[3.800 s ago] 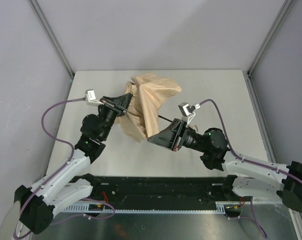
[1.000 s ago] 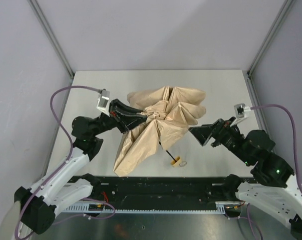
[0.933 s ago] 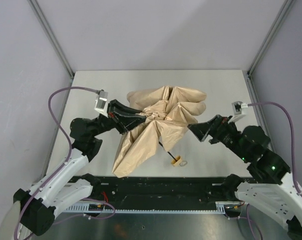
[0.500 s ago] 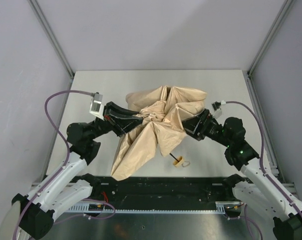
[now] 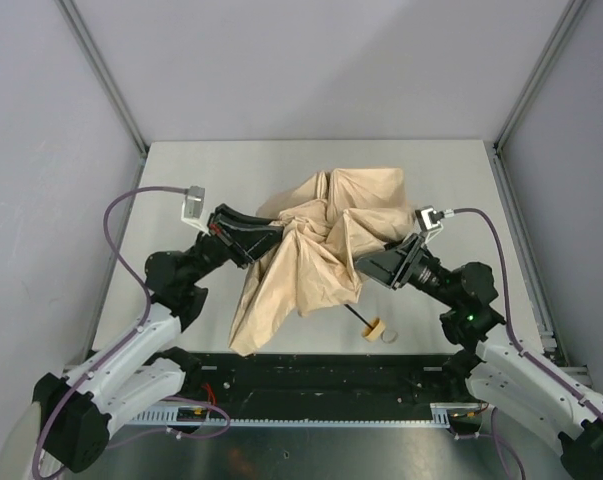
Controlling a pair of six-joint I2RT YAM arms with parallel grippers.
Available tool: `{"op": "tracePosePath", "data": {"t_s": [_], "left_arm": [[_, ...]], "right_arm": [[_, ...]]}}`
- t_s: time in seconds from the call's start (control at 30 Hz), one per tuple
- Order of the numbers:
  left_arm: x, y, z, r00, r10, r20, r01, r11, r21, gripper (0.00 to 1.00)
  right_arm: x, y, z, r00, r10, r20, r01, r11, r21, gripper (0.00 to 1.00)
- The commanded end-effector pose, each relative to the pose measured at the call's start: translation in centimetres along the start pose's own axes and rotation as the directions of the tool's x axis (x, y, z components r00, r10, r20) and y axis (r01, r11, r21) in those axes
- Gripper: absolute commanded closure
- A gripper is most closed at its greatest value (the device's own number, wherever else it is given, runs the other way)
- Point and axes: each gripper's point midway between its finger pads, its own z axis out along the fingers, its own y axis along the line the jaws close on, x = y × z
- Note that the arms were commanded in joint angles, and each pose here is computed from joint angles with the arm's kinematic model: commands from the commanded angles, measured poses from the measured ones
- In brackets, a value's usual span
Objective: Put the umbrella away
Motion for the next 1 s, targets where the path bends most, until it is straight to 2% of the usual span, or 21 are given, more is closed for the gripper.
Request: {"op": "tracePosePath", "data": {"t_s": [0.0,0.13,0.3,0.53,0.7,0.8,0.87,0.97], "left_arm": [[-4.4,-2.0,0.4,0.983,-0.014,0.182,0.004,0.998,0.056,1.0],[-5.5,-2.1,0.1,0.964,-0.119,0.239,0.098,0.99,0.097,1.0],[-5.9,-2.5,-0.2,0.937,-0.246,0.249,0.206,0.962,0.178,1.0],[-6.1,-3.4,-0.3,0.941,-0.237,0.243,0.188,0.96,0.208,1.0],[-6.1,-3.8,-0.4,0.949,-0.207,0.239,0.157,0.964,0.213,1.0],[-5.7,-3.6,-0.3,0.957,-0.182,0.224,0.136,0.969,0.207,1.0],[-5.4,-3.4,-0.3,0.963,-0.157,0.219,0.113,0.973,0.201,1.0],[-5.2,-2.6,0.1,0.972,-0.085,0.218,0.047,0.984,0.173,1.0]], "right_arm": [[-0.1,2.4,0.0,0.995,-0.086,0.045,0.09,0.992,-0.089,0.27],[0.7,1.6,-0.6,0.995,-0.08,0.055,0.085,0.993,-0.086,0.23],[0.9,2.7,-1.6,0.99,-0.103,0.098,0.12,0.976,-0.181,0.14],[-0.2,4.0,-0.7,0.977,-0.163,0.137,0.192,0.953,-0.236,0.12],[-1.4,4.7,-0.5,0.97,-0.164,0.179,0.206,0.946,-0.251,0.22],[-2.3,4.5,-0.9,0.966,-0.142,0.215,0.188,0.96,-0.209,0.23],[-2.7,4.8,-1.3,0.964,-0.139,0.229,0.186,0.962,-0.202,0.34],[-2.0,6.5,-1.7,0.97,-0.156,0.186,0.2,0.948,-0.247,0.84]]}}
